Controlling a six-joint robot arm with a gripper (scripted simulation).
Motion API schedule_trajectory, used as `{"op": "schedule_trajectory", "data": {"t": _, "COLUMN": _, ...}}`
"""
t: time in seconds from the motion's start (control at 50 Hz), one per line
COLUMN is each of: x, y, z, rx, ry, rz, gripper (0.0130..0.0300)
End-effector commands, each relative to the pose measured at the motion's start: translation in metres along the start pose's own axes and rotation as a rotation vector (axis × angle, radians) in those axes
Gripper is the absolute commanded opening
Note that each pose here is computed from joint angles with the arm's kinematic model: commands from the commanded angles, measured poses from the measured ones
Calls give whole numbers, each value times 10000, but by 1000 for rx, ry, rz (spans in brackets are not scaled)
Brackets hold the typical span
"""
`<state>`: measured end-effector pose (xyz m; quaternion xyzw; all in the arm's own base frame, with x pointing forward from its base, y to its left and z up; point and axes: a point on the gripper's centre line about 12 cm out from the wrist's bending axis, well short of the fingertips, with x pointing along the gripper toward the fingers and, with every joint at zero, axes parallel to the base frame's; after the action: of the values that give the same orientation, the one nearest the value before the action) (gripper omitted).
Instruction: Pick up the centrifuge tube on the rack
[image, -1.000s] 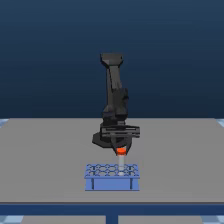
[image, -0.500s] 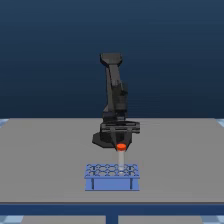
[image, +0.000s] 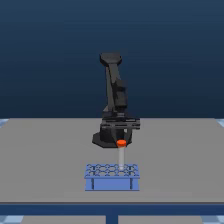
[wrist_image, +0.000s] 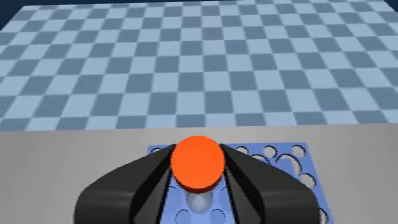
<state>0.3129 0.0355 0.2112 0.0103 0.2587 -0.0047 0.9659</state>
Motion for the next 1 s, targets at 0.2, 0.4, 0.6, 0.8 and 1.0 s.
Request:
{"op": "schedule_trajectory", "data": {"t": 0.2, "x": -41, "y": 6, "z": 71, "rx": -22, "ry": 1, "rz": 3, "gripper": 130}}
{"op": "schedule_trajectory", "data": {"t": 0.4, "x": -69, "y": 7, "z": 120, "rx": -22, "ry": 1, "rz": 3, "gripper": 130}}
{"op": "schedule_trajectory", "data": {"t": 0.6, "x": -99, "y": 8, "z": 173, "rx": -22, "ry": 1, "rz": 3, "gripper": 130}}
{"op": "schedule_trajectory", "data": {"t": 0.8, "x": -134, "y": 9, "z": 232, "rx": -22, "ry": 1, "rz": 3, "gripper": 130}}
{"op": "schedule_trajectory", "data": {"t": 1.0, "x": -170, "y": 10, "z": 295, "rx": -22, "ry": 1, "rz": 3, "gripper": 130}}
